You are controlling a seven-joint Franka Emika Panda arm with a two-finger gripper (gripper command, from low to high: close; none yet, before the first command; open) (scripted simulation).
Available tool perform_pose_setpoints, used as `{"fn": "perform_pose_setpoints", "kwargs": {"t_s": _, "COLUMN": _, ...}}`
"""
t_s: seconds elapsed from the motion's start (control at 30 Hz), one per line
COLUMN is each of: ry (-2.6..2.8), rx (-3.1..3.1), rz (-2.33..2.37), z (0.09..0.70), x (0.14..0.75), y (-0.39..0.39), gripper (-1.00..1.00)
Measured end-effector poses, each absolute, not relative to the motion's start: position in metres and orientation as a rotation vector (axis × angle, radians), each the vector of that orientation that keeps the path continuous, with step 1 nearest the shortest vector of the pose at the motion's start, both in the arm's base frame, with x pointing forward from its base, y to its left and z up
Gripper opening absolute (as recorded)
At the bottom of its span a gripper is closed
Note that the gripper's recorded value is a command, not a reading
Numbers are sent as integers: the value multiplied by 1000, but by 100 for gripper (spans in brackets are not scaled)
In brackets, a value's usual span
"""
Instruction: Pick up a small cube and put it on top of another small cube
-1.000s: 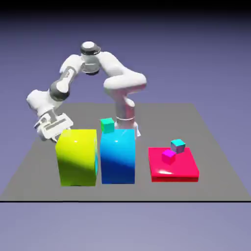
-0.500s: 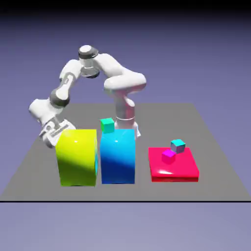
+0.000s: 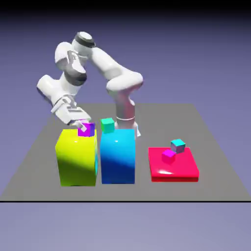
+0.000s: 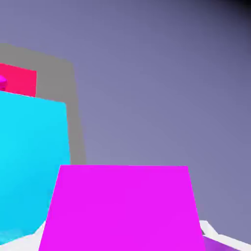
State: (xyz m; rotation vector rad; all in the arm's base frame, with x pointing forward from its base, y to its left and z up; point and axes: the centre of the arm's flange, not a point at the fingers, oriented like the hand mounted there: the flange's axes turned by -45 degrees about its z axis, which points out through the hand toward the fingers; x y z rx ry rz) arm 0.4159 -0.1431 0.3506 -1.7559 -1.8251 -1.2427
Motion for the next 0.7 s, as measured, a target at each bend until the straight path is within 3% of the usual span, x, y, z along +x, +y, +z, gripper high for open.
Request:
{"fn": "perform_pose_setpoints", "kwargs": {"t_s": 0.2, "ry": -1862, "rx": -1581, "rz": -1057, "z": 334, "x": 399, "y": 23, "gripper": -100}}
{"fn": "perform_pose_setpoints", "kwargs": {"t_s": 0.4, "ry": -1911, "rx": -1488, "rz": -790, "z": 293, "x": 321, "y": 146, "gripper": -100}}
{"fn": "perform_pose_setpoints", "kwargs": {"t_s": 0.47, "ry": -1911, "rx": -1481, "rz": -664, "z": 269, "x": 285, "y": 165, "gripper": -100}}
{"fn": "perform_pose_setpoints", "kwargs": {"t_s": 0.7, "ry": -1896, "rx": -1472, "rz": -663, "z": 248, "x": 279, "y": 180, "gripper": -100}}
